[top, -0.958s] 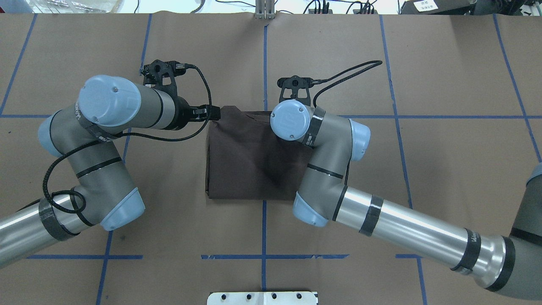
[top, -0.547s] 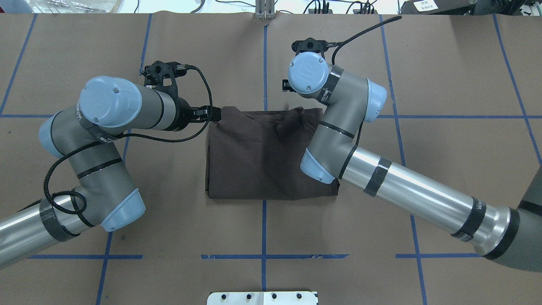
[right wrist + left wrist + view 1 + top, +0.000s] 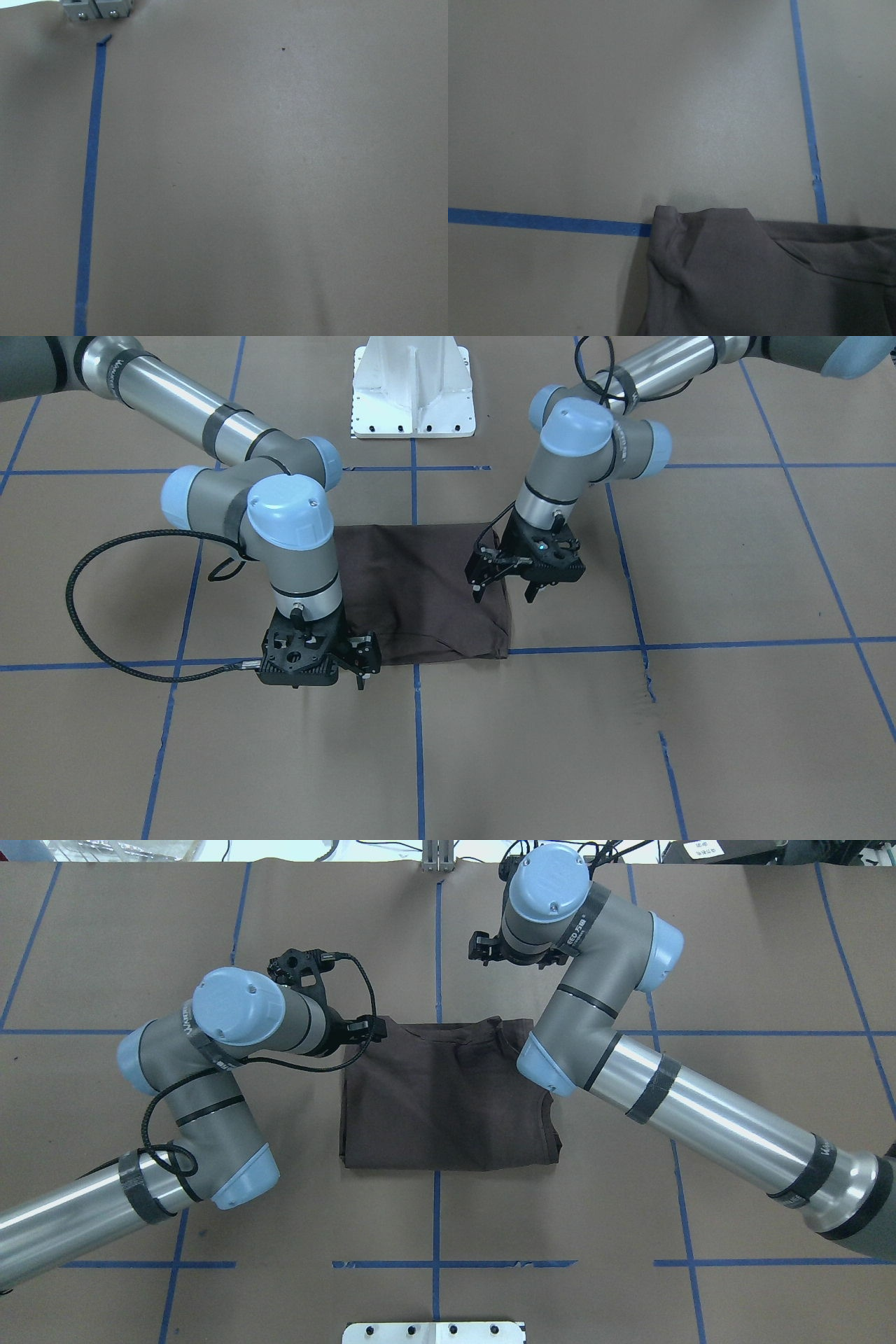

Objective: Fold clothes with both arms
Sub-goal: 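Release the shirt's far edge with the left gripper and lift away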

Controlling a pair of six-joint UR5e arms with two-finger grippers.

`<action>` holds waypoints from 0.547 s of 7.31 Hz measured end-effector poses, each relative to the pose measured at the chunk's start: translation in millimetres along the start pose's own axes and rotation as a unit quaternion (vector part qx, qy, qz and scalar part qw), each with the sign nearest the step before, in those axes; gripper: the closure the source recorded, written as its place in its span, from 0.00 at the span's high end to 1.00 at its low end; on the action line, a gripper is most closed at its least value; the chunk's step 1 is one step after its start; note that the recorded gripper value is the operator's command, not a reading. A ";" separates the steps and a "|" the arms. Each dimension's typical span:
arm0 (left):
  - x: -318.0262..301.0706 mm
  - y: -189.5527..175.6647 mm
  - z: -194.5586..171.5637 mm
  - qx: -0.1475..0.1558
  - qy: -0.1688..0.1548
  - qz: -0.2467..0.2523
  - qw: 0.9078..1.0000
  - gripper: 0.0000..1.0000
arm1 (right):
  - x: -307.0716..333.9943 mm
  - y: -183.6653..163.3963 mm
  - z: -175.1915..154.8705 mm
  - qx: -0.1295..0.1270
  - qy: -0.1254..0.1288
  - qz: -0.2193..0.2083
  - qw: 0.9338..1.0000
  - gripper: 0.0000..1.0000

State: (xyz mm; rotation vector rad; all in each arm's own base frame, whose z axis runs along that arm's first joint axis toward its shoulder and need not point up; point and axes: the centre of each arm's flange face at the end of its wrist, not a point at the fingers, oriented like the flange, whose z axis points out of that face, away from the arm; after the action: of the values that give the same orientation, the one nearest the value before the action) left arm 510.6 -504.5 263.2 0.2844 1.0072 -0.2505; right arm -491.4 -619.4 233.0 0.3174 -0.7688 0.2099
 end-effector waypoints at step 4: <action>2.7 -12.0 44.8 0.020 -0.045 -0.003 0.999 1.00 | 20.8 6.4 -3.5 -0.003 -0.004 -0.004 1.000 1.00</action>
State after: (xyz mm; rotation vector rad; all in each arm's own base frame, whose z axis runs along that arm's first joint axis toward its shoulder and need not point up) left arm 543.4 -531.5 282.0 0.3049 0.9141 -0.2865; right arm -476.5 -610.8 246.7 0.3156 -0.7748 0.1983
